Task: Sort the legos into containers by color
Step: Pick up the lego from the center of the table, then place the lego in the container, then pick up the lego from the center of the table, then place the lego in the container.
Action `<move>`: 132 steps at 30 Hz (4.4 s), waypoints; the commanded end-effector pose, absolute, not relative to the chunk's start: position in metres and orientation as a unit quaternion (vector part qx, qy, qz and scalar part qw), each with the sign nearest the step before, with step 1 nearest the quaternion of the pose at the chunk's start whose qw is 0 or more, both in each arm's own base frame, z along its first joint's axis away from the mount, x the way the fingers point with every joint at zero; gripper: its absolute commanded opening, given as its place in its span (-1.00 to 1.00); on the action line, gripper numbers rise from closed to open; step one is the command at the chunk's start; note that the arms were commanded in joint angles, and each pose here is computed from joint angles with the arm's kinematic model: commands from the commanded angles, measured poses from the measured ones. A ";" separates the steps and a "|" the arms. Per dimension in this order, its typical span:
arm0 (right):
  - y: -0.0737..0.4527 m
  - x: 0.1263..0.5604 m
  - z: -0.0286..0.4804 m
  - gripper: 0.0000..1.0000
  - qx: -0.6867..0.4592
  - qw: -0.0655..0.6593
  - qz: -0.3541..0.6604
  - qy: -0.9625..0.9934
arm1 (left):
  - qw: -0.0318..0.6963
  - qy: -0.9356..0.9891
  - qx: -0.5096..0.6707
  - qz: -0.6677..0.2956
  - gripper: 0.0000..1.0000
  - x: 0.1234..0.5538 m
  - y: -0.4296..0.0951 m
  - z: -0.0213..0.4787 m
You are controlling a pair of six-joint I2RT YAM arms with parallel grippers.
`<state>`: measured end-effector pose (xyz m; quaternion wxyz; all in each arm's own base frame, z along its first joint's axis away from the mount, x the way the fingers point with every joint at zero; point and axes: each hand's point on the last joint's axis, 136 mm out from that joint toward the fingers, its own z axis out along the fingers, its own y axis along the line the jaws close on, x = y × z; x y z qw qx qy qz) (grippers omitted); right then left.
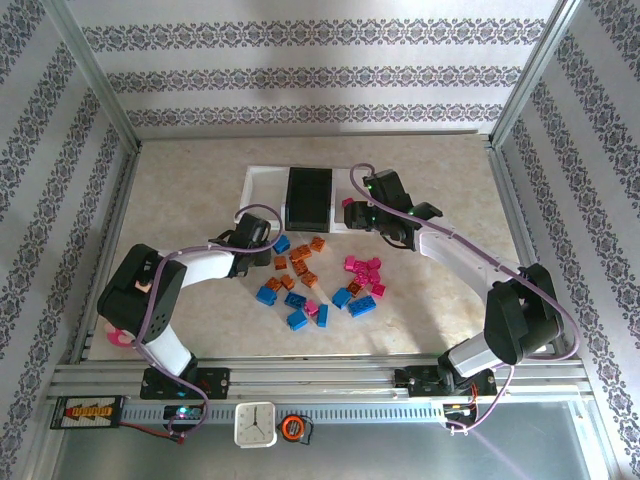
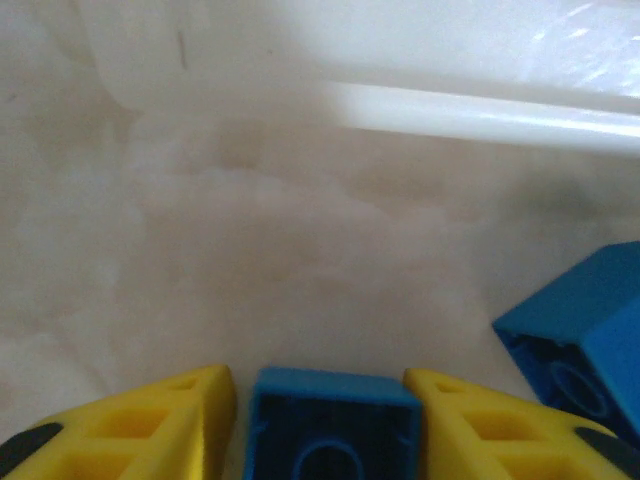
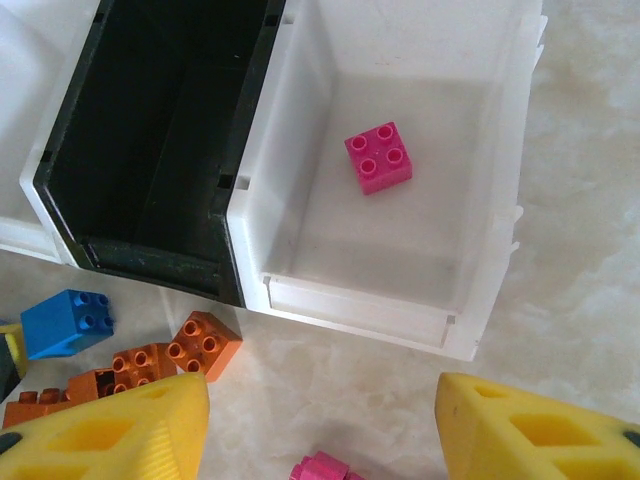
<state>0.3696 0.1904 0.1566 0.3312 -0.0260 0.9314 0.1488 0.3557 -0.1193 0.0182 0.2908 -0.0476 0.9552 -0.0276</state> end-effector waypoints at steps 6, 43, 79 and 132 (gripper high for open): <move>0.174 0.366 0.168 0.24 -0.003 0.346 0.149 0.926 | 0.301 0.949 -0.050 -0.074 -0.44 0.349 -0.133 0.045; 0.200 0.274 0.102 0.30 -0.089 0.211 0.189 0.955 | 0.433 0.866 0.007 -0.252 0.86 0.437 -0.255 0.220; 0.324 0.269 0.021 -0.03 -0.280 0.129 0.124 0.943 | 0.440 0.879 -0.104 -0.150 0.99 0.269 -0.105 0.140; 0.385 0.439 0.182 0.29 -0.137 0.318 0.247 0.905 | 0.276 0.939 0.038 -0.203 0.62 0.228 -0.165 0.089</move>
